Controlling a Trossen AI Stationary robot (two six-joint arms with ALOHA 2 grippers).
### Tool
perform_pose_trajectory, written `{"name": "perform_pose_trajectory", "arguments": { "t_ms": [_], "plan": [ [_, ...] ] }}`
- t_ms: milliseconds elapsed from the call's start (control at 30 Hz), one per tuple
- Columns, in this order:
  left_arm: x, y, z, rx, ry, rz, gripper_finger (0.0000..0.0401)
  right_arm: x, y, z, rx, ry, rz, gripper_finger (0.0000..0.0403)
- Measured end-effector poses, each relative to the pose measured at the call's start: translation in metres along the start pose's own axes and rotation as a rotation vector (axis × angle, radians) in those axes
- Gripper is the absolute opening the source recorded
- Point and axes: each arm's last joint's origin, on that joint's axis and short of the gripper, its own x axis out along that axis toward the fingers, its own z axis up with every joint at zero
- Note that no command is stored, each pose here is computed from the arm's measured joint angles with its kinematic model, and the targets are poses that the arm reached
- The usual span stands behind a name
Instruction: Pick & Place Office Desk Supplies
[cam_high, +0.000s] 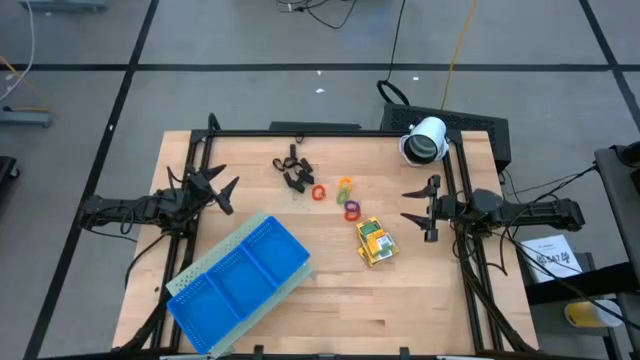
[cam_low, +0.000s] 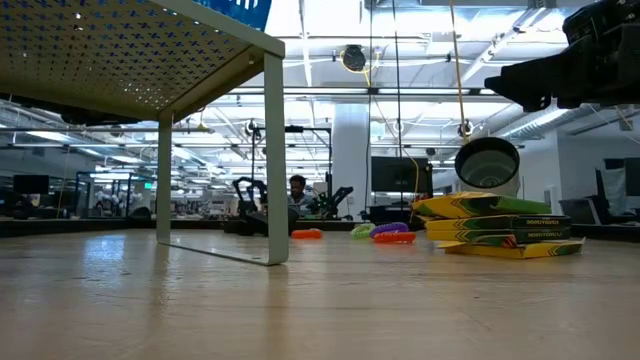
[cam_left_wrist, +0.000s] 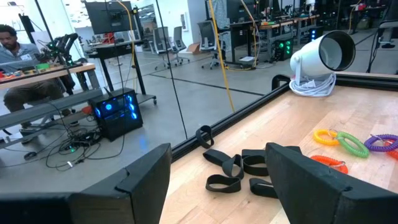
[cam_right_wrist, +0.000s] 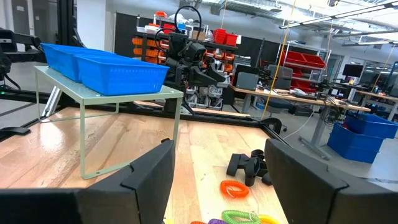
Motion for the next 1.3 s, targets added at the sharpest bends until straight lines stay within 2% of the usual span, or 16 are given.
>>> {"name": "perform_pose_trajectory", "arguments": {
  "t_ms": [1000, 1067, 1233, 1300],
  "plan": [
    [0.0, 0.0, 0.0, 0.0, 0.0, 0.0, 0.0269, 0.0, 0.0, 0.002, 0.004, -0.018, -0.003, 0.0238],
    [0.0, 0.0, 0.0, 0.0, 0.0, 0.0, 0.0269, 0.0, -0.001, 0.004, 0.049, -0.042, -0.004, 0.0238],
    [0.0, 0.0, 0.0, 0.0, 0.0, 0.0, 0.0269, -0.001, -0.002, 0.012, 0.399, -0.124, -0.002, 0.0238],
    [0.0, 0.0, 0.0, 0.0, 0.0, 0.0, 0.0269, -0.001, -0.003, 0.016, 0.485, -0.166, 0.006, 0.0238]
  ]
}}
